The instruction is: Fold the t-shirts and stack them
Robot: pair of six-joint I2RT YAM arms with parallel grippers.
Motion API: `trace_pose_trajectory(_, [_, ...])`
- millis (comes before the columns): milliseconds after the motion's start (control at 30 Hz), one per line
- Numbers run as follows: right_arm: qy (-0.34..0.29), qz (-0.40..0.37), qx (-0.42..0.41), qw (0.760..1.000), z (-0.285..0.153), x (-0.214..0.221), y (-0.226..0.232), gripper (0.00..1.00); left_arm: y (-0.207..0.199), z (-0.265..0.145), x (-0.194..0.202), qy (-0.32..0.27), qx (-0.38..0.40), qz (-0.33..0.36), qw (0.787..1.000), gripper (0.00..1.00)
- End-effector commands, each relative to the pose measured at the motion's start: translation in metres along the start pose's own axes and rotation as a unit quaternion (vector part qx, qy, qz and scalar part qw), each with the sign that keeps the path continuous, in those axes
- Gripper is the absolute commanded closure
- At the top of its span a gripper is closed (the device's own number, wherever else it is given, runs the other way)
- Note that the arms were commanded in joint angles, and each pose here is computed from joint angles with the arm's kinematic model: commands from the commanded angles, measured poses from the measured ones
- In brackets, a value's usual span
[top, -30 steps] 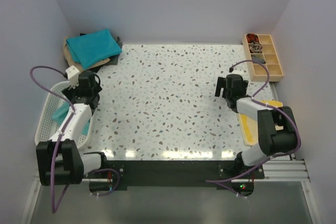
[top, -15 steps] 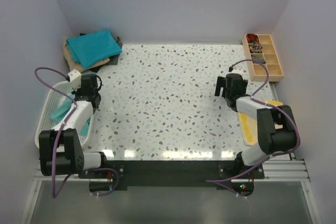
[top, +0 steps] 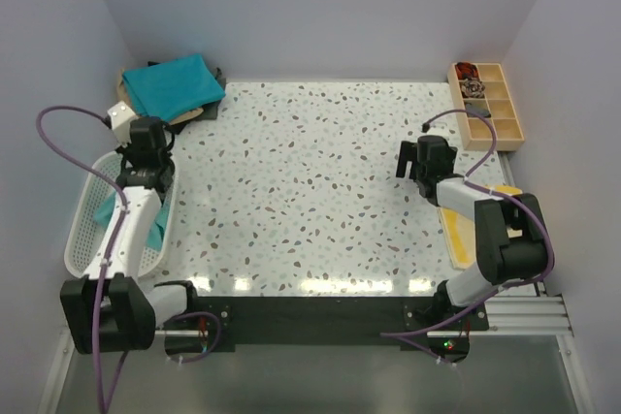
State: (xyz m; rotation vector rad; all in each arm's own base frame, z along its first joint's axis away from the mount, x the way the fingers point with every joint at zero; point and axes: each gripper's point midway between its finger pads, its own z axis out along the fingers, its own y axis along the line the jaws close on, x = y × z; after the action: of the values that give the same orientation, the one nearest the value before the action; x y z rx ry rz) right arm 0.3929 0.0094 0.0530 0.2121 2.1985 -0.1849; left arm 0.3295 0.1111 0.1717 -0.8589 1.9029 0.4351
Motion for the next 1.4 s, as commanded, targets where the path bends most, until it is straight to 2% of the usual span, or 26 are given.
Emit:
trace_pose_trajectory(0, [-0.030,0.010,-0.015,0.999,-0.002,-0.022,0.007,0.01,-0.030,-0.073,-0.139,-0.127,0.118,-0.040,0.984,1.00])
trace_pose_trajectory(33, [-0.031,0.009,-0.015,0.999,-0.002,-0.022,0.007,0.01,-0.037,-0.085,-0.153,-0.135,0.142,-0.041,0.980,1.00])
trace_pose_trajectory(67, [-0.031,0.008,-0.016,0.999,-0.002,-0.022,0.007,0.01,-0.054,-0.112,-0.182,-0.152,0.201,-0.040,0.967,1.00])
trace_pose_trajectory(133, [-0.032,0.008,-0.016,0.999,-0.003,-0.023,0.007,0.01,-0.072,-0.140,-0.206,-0.167,0.265,-0.043,0.949,1.00])
trace_pose_trajectory(167, [-0.032,0.009,-0.016,0.999,-0.003,-0.023,0.007,0.01,-0.090,-0.174,-0.227,-0.181,0.337,-0.041,0.923,1.00])
trace_pose_trajectory(233, [-0.033,0.008,-0.018,0.999,-0.004,-0.023,0.007,0.01,-0.110,-0.205,-0.238,-0.187,0.409,-0.037,0.892,1.00])
trace_pose_trajectory(267, [-0.036,0.008,-0.017,0.999,-0.005,-0.024,0.006,0.01,-0.129,-0.239,-0.242,-0.192,0.485,-0.027,0.853,1.00])
trace_pose_trajectory(300, [-0.039,0.013,-0.015,0.999,-0.007,-0.025,0.006,0.01,-0.138,-0.252,-0.240,-0.188,0.520,-0.021,0.833,1.00])
trace_pose_trajectory(333, [-0.042,0.016,-0.009,0.999,-0.009,-0.025,0.002,0.01,-0.147,-0.264,-0.236,-0.183,0.551,-0.016,0.814,1.00])
trace_pose_trajectory(367, [-0.050,0.023,-0.005,0.998,-0.011,-0.028,0.000,0.01,-0.166,-0.289,-0.219,-0.164,0.615,-0.003,0.771,1.00])
trace_pose_trajectory(433, [-0.055,0.031,0.007,0.998,-0.016,-0.026,-0.006,0.01,-0.185,-0.306,-0.194,-0.140,0.663,0.013,0.736,1.00])
trace_pose_trajectory(467, [-0.073,0.042,0.004,0.996,-0.022,-0.034,-0.006,0.01,-0.199,-0.315,-0.164,-0.109,0.693,0.031,0.712,1.00])
trace_pose_trajectory(567, [-0.101,0.061,-0.007,0.993,-0.036,-0.041,-0.008,0.01,-0.228,-0.331,-0.100,-0.064,0.738,0.051,0.670,1.00])
trace_pose_trajectory(667, [-0.099,0.070,-0.010,0.993,-0.043,-0.039,-0.009,0.01,-0.257,-0.351,-0.029,-0.022,0.760,0.103,0.642,1.00])
trace_pose_trajectory(700, [-0.103,0.073,-0.010,0.992,-0.047,-0.044,-0.010,0.01,-0.271,-0.345,0.000,0.006,0.756,0.122,0.643,1.00])
trace_pose_trajectory(800, [-0.096,0.077,-0.009,0.992,-0.058,-0.054,-0.011,0.01,-0.292,-0.349,0.075,0.060,0.761,0.170,0.623,1.00])
trace_pose_trajectory(833, [-0.095,0.081,-0.011,0.992,-0.061,-0.055,-0.011,0.01,-0.298,-0.365,0.093,0.065,0.777,0.176,0.601,1.00])
trace_pose_trajectory(900, [-0.103,0.097,-0.003,0.990,-0.072,-0.064,-0.016,0.01,-0.312,-0.364,0.137,0.095,0.771,0.199,0.597,1.00])
trace_pose_trajectory(933, [-0.105,0.104,0.011,0.989,-0.076,-0.065,-0.022,0.01,-0.320,-0.374,0.146,0.091,0.781,0.199,0.585,1.00])
trace_pose_trajectory(1067, [-0.113,0.102,0.065,0.986,-0.094,-0.070,-0.047,0.01,-0.346,-0.408,0.218,0.136,0.804,0.242,0.526,1.00])
trace_pose_trajectory(1100, [-0.118,0.105,0.084,0.984,-0.098,-0.074,-0.054,0.01,-0.352,-0.411,0.225,0.142,0.805,0.241,0.523,1.00])
trace_pose_trajectory(1133, [-0.119,0.106,0.088,0.983,-0.101,-0.074,-0.056,0.01,-0.360,-0.431,0.220,0.131,0.827,0.224,0.498,1.00])
trace_pose_trajectory(1167, [-0.119,0.109,0.090,0.983,-0.102,-0.074,-0.057,0.01,-0.367,-0.429,0.238,0.149,0.826,0.230,0.493,1.00])
trace_pose_trajectory(1233, [-0.115,0.107,0.093,0.983,-0.100,-0.071,-0.058,0.01,-0.382,-0.445,0.231,0.146,0.836,0.228,0.478,1.00])
trace_pose_trajectory(1333, [-0.107,0.099,0.096,0.985,-0.096,-0.068,-0.057,0.01,-0.399,-0.452,0.216,0.119,0.840,0.217,0.482,1.00])
trace_pose_trajectory(1367, [-0.101,0.098,0.101,0.985,-0.093,-0.064,-0.058,0.01,-0.403,-0.455,0.216,0.116,0.846,0.216,0.474,1.00])
